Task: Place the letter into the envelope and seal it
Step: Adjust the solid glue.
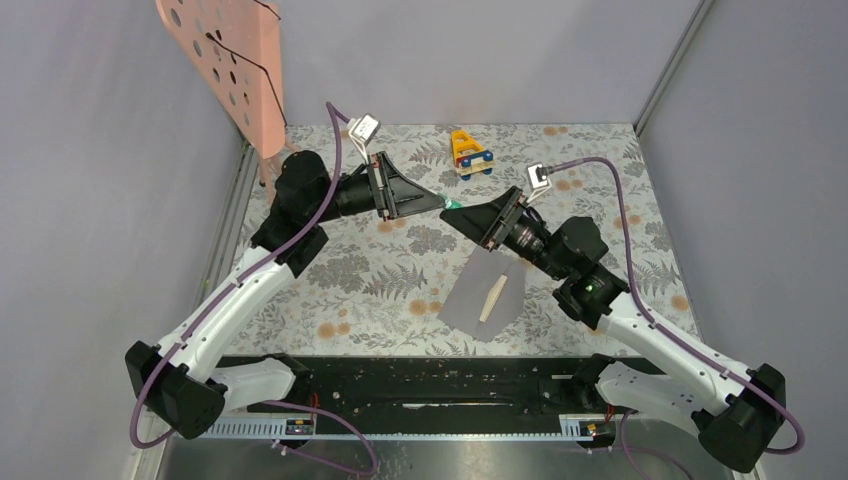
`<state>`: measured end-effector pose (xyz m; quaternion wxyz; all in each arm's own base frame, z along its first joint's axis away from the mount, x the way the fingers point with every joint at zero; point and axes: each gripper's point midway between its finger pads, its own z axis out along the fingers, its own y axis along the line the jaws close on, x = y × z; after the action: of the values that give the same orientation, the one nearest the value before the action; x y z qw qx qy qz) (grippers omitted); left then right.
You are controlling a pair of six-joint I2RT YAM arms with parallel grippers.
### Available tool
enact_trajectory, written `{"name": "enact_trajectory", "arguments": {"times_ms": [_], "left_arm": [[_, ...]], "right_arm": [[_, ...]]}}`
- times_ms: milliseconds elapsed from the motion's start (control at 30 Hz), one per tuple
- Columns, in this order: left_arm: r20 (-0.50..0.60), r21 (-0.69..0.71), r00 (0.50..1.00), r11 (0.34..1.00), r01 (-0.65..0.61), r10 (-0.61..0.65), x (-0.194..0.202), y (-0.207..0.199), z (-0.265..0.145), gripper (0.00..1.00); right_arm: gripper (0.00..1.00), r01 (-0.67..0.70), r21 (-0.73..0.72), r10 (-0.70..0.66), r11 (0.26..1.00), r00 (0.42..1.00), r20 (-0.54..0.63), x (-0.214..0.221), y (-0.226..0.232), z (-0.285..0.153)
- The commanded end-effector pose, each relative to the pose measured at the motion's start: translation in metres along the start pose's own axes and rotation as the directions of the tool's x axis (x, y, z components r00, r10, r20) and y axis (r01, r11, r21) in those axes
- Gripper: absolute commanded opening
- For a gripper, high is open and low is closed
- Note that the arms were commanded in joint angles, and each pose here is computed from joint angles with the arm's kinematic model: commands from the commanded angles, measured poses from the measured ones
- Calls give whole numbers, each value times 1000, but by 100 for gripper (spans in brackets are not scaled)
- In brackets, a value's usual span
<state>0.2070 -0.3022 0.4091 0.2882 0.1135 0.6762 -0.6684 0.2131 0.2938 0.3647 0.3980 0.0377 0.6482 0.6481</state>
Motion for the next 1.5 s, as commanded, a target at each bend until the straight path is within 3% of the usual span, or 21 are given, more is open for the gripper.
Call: {"name": "enact_trajectory", "arguments": {"times_ms": [0,167,367,567,833,967,1033,1133,1167,1200,1267,1333,1400,1467], "left_arm": [[70,70,995,995,-74,69,-13,-29,-7,0],[73,71,995,995,-70,65,-14,-29,-7,0],[73,72,995,995,-68,63,-14,-28,-7,0],[71,70,995,995,-69,64,-13,-28,-7,0],[72,68,995,995,-67,62,-13,-27,-7,0],[69,71,996,995,-70,65,-12,-27,-8,0],[68,72,996,995,-70,65,-12,-28,-8,0],[63,69,996,995,-73,68,-12,-28,-8,0],[56,62,996,996,-71,67,-12,-28,-7,3],[48,54,997,996,-69,66,-12,-27,-7,17],[50,31,996,997,-69,67,-13,-24,-7,54],[55,-2,996,997,-73,73,-14,-19,-11,78],[76,-40,994,996,-79,82,-17,-13,-14,95],[85,-90,994,994,-61,68,-13,2,-15,99]], "right_arm": [[71,1,-210,29,978,990,139,-35,59,-6],[71,27,-210,4,977,990,144,-38,66,-7],[51,15,-234,15,972,992,123,-35,69,-2],[47,16,-255,16,967,992,122,-36,74,-1],[33,1,-281,28,960,994,102,-34,78,2],[19,-2,-279,33,960,994,106,-34,75,2],[2,-1,-267,31,964,994,108,-34,73,3],[0,13,-227,9,974,995,95,-32,68,4],[0,19,-194,-2,981,996,91,-31,62,4],[0,30,-161,-15,986,995,94,-32,57,4],[0,64,-63,-58,996,994,93,-33,43,1],[0,133,84,-140,988,987,85,-37,22,-7],[0,218,231,-242,948,967,81,-46,3,-21],[0,301,378,-338,876,941,34,-52,-20,-42]]}}
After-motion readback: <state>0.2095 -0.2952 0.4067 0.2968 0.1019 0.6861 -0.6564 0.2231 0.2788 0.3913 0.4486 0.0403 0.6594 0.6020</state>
